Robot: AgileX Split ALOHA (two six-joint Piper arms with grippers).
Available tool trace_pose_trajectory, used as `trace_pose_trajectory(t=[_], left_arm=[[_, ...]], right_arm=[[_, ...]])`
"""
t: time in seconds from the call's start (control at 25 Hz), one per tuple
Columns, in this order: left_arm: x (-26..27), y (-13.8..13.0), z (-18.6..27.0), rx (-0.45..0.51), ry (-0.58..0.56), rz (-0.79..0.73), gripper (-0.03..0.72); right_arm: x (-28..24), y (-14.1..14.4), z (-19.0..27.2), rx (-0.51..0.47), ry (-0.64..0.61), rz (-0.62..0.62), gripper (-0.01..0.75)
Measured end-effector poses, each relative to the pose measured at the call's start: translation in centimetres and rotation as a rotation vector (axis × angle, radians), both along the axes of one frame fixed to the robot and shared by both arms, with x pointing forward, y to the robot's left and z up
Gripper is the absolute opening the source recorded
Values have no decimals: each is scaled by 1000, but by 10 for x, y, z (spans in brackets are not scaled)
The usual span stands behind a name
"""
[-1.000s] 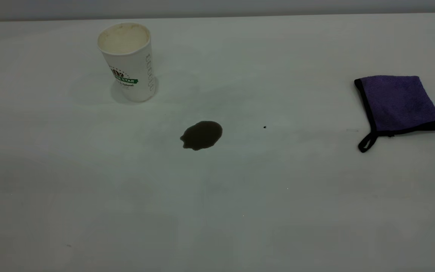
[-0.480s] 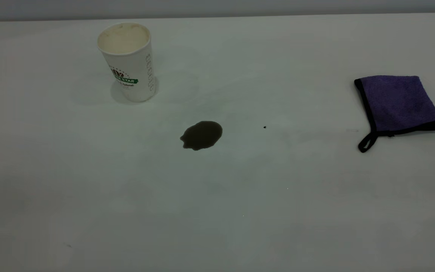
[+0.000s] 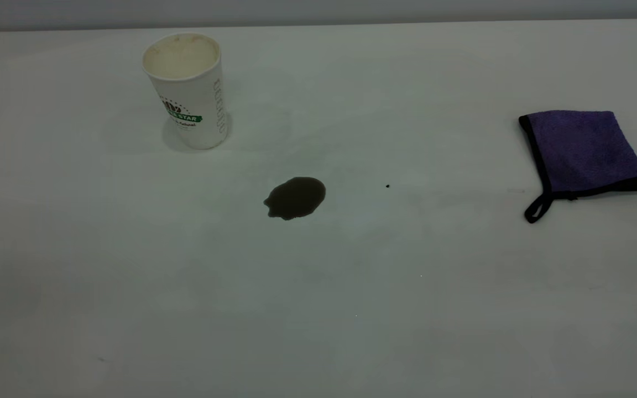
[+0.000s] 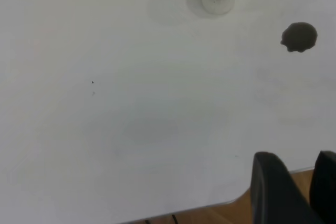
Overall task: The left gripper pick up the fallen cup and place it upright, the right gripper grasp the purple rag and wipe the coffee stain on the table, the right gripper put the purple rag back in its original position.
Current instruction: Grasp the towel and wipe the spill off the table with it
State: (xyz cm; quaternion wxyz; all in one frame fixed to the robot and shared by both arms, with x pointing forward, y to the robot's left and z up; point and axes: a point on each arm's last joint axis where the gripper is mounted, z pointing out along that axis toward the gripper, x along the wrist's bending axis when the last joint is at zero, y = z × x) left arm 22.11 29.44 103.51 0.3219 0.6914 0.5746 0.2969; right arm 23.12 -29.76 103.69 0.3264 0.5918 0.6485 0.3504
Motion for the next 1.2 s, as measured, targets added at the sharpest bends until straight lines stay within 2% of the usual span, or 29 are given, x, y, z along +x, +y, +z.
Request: trace_pose_trajectory(t=[0.72,0.84,0.96,1.12,1.2], left_arm=[[0,0,0,-1,0,1,240],[0,0,0,-1,0,1,240],[0,0,0,-1,0,1,240],[0,0,0,-1,0,1,240],[0,0,0,-1,0,1,240]], right_arm=[[0,-1,0,2,0,-21,238],[0,-2,2,15,-5,-39,264],[10,-3,15,5,14,-49,367],[58,-3,35,-47,104,-55,606],[89,-1,40,-72,142,-44,696]])
